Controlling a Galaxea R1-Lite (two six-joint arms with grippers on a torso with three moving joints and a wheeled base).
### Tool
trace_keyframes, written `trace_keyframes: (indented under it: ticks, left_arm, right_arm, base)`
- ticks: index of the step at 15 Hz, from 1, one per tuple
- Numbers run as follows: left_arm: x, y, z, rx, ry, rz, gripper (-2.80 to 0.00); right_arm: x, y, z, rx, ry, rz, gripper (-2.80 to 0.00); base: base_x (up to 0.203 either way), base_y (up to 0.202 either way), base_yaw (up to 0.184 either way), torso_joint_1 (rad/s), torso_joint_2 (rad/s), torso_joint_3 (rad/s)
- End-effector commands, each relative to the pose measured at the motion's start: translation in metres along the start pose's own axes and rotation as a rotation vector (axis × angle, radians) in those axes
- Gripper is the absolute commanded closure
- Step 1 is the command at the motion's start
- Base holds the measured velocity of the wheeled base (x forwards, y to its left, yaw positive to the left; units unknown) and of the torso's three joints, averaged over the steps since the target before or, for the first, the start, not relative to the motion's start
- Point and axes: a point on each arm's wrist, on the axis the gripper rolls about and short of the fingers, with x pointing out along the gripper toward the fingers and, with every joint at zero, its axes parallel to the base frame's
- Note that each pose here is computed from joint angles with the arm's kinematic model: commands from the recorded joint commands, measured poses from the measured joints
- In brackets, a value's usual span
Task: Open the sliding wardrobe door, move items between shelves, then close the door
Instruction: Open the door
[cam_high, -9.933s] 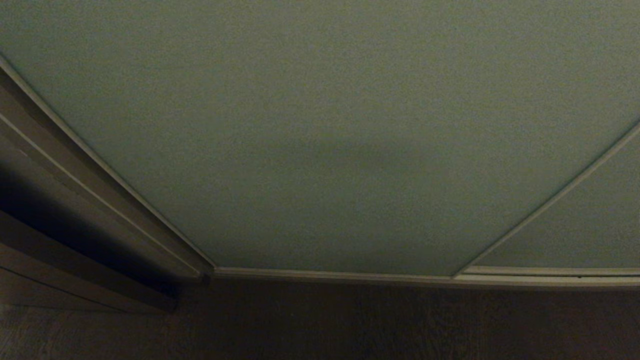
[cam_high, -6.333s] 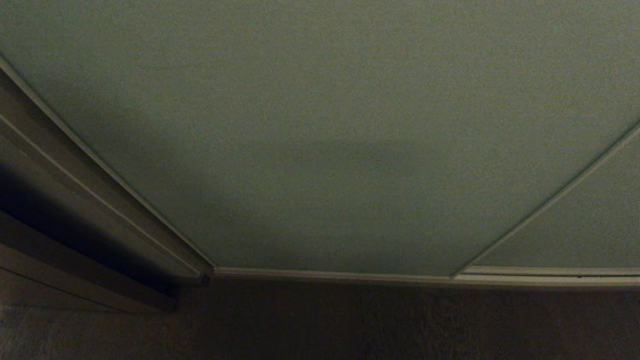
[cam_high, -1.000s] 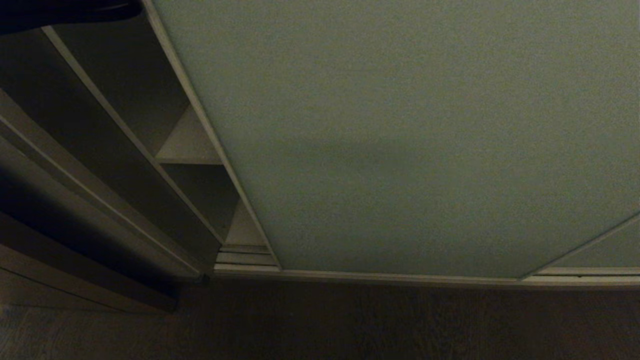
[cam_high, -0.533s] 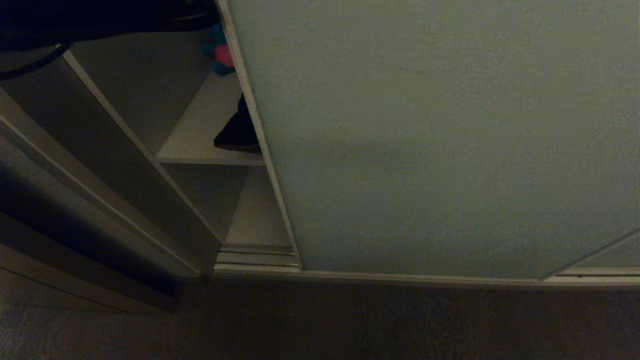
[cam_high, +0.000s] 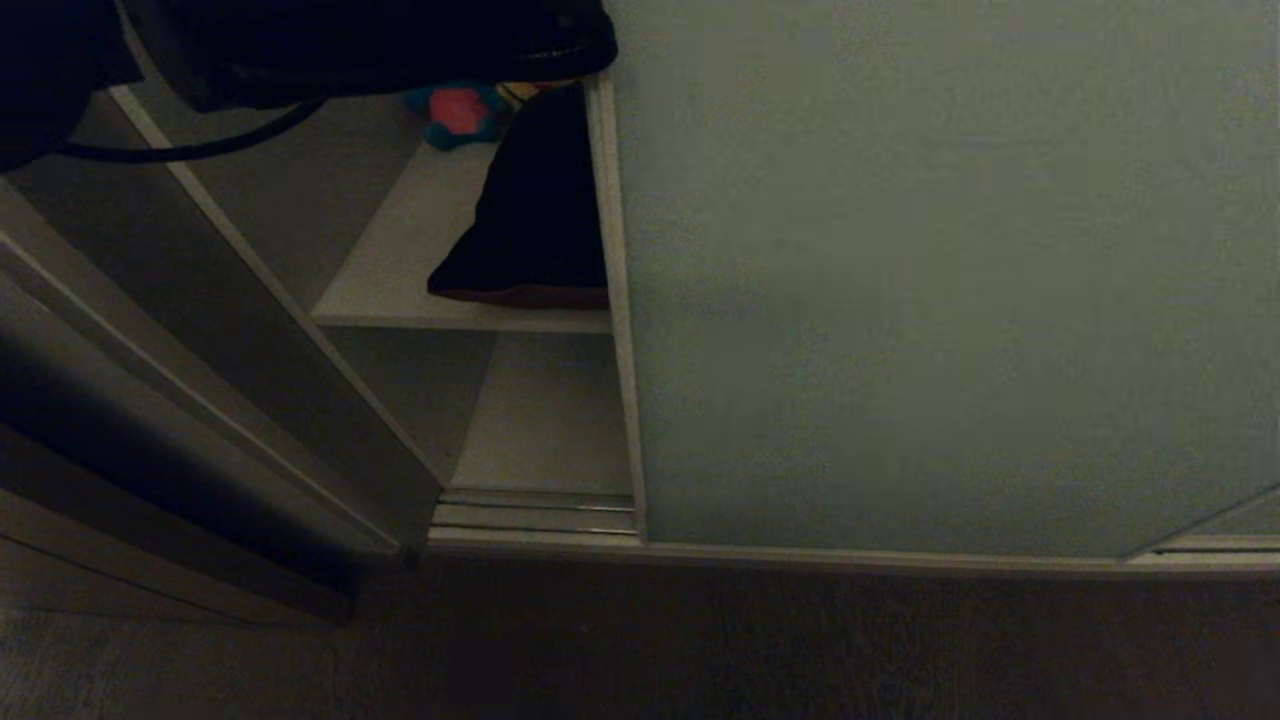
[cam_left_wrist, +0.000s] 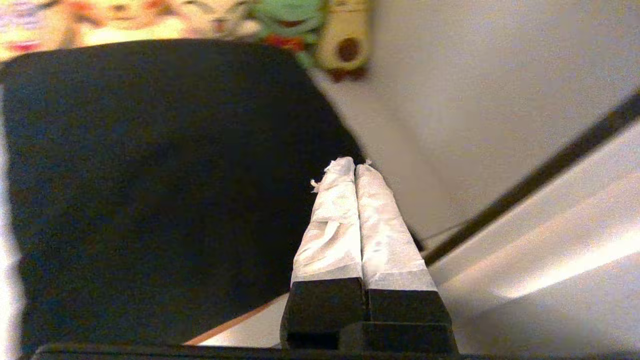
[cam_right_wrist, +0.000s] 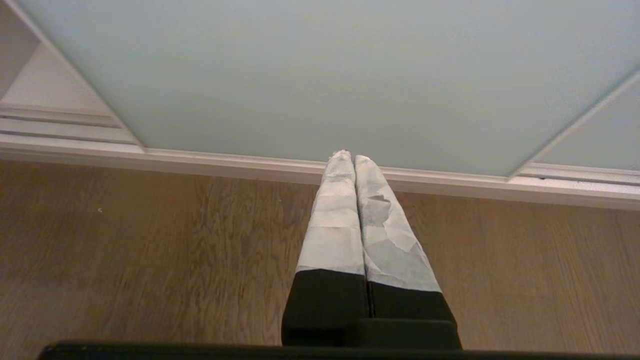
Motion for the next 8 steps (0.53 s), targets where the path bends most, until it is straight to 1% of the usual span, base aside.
trace_keyframes:
  ticks: [1,5,6,8]
  left_arm:
    - [0.009,-0.018,-0.005,-0.011,0.004,-0.057,0.0]
    - [0.013,-0.052,-0.005,-0.032,-0.006,-0.14,0.0]
    - [0.011,-0.058,-0.003,-0.038,-0.01,-0.154,0.0]
    - [0.004,-0.06,0.004,-0.046,-0.027,-0.149,0.0]
  right_arm:
    - [0.0,0.0,0.0,0.0,0.003,0.0,0.0]
    - [0.0,0.0,0.0,0.0,0.003,0.0,0.0]
    - [0.0,0.0,0.0,0.0,0.003,0.0,0.0]
    - [0.0,0.0,0.0,0.0,0.003,0.0,0.0]
  base:
    - [0.0,0.0,0.0,0.0,0.0,0.0]
    - [0.0,0.0,0.0,0.0,0.0,0.0]
    - [0.0,0.0,0.0,0.0,0.0,0.0]
    - [0.0,0.0,0.0,0.0,0.0,0.0]
